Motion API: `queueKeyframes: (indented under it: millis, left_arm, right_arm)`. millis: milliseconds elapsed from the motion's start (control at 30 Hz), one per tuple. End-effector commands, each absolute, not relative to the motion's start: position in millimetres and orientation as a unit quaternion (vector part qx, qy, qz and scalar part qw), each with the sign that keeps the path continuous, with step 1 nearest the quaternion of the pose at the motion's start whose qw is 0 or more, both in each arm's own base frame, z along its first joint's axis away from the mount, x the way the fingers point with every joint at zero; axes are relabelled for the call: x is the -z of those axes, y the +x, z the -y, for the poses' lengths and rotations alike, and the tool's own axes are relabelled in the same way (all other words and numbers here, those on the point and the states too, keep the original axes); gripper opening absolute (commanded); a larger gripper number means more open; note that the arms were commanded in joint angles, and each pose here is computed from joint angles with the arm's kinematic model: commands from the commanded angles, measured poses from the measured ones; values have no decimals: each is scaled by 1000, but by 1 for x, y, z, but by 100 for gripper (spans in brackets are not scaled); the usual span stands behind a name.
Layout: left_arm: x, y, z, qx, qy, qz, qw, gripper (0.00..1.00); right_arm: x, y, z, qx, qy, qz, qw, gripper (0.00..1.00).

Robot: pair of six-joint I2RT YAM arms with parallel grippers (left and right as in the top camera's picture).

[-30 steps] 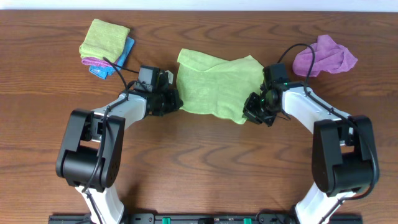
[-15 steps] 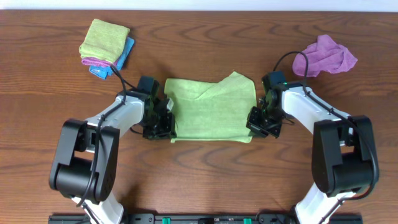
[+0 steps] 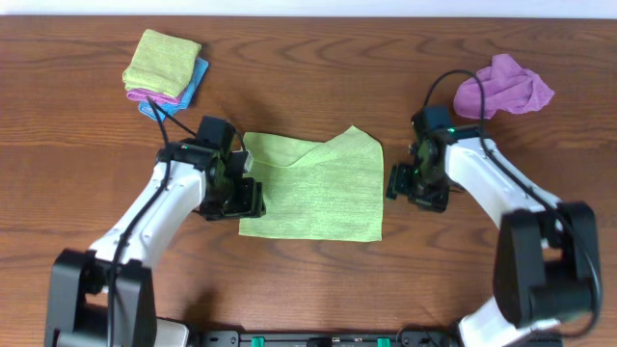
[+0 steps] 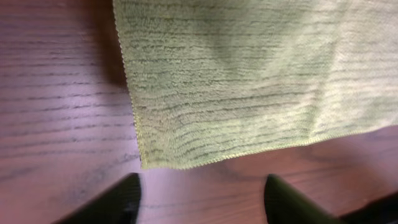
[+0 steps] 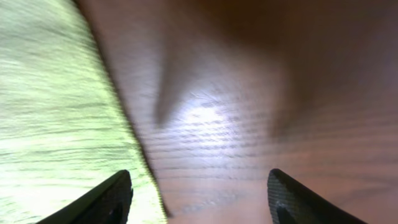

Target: Fold the cloth

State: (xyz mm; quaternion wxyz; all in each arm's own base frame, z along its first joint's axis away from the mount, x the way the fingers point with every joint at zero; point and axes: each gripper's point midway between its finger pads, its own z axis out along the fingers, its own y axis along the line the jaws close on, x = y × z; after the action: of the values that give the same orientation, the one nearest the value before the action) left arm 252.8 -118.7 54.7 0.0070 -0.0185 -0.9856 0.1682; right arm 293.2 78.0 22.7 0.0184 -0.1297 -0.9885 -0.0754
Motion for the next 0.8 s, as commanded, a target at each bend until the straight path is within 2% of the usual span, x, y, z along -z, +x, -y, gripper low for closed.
queueKeyframes:
  millis: [0, 167, 367, 567, 767]
  left_arm:
    - [-59, 251, 113, -157, -22, 987, -3, 87]
    - [-62, 252, 114, -162, -12, 987, -7, 98]
    - [-69, 250, 132, -215, 0, 977, 3, 95]
    - [-86, 254, 157, -292, 0, 957, 3, 95]
    - [-101, 265, 163, -308, -6, 951, -14, 95]
  right_arm:
    - [-45, 317, -77, 86, -84, 991, -58, 73]
    - [-63, 376, -88, 111, -25, 976, -186, 74]
    - [-76, 433, -108, 148, 39, 942, -297, 77]
    - [-40, 442, -132, 208, 59, 935, -281, 76]
    - [-21, 440, -137, 223, 60, 937, -262, 74]
